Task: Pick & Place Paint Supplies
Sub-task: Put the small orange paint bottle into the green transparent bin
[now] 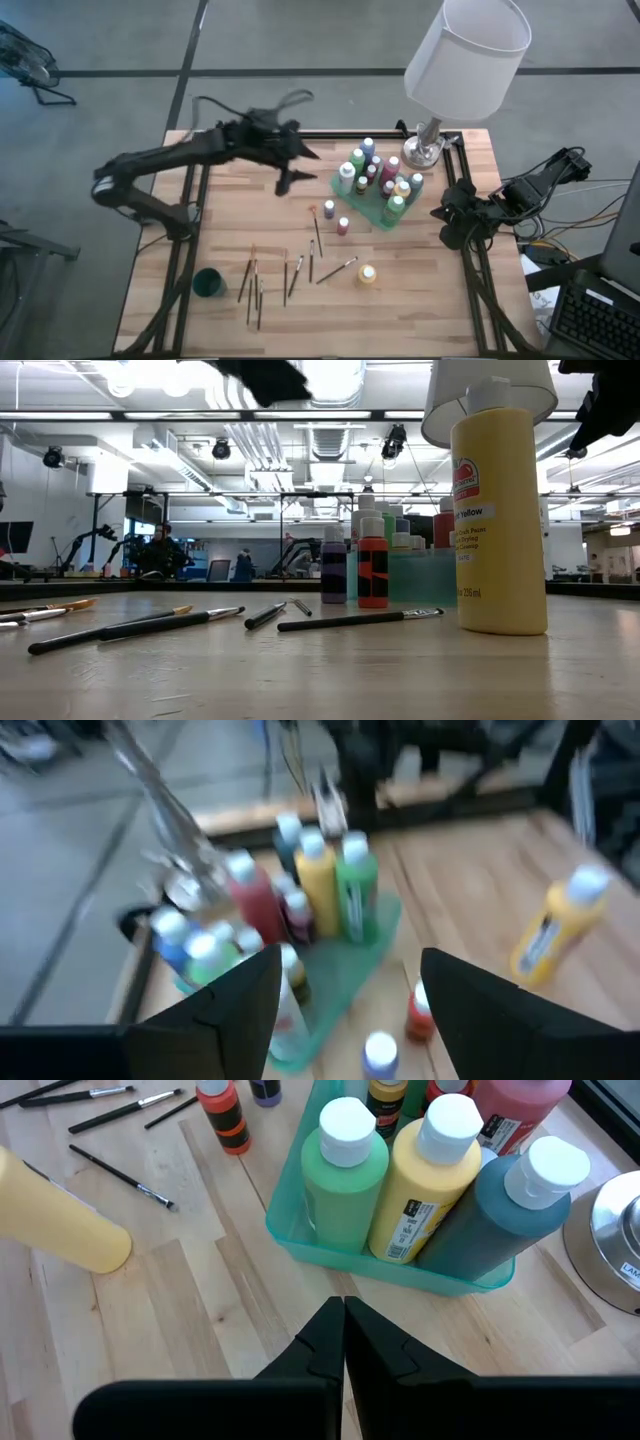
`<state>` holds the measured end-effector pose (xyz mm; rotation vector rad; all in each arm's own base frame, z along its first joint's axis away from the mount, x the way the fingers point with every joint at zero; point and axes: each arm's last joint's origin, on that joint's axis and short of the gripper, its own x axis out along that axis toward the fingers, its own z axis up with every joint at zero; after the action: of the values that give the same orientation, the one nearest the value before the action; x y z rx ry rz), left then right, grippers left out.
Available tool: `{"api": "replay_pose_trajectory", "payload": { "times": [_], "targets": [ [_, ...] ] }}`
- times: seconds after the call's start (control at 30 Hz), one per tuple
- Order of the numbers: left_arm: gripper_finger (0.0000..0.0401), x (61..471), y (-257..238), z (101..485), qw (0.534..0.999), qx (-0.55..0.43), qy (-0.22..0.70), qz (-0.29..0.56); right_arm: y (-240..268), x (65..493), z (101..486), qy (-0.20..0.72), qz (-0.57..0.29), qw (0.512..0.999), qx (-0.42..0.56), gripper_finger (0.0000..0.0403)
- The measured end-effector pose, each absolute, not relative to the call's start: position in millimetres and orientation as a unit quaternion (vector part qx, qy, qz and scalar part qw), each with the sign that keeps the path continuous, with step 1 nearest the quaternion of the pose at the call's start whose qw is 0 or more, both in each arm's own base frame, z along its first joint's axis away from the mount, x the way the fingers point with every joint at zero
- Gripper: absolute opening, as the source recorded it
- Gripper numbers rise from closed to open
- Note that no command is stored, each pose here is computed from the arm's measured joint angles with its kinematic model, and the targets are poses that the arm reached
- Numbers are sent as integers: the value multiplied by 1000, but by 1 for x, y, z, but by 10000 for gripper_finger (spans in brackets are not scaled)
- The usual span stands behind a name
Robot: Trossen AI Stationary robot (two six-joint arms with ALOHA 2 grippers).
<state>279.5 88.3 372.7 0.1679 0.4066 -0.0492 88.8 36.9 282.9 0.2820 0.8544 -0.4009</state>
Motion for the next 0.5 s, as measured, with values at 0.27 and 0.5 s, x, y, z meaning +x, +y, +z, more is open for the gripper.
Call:
{"api": "replay_pose_trajectory", "payload": {
  "times": [0.27,0.5],
  "targets": [
    [243,208,74,430,993,52,95,46,37,89,283,412,-189,882,126,8],
    [243,148,56,450,990,25,61,123,36,88,282,445,-104,888,-55,8]
  ]
}}
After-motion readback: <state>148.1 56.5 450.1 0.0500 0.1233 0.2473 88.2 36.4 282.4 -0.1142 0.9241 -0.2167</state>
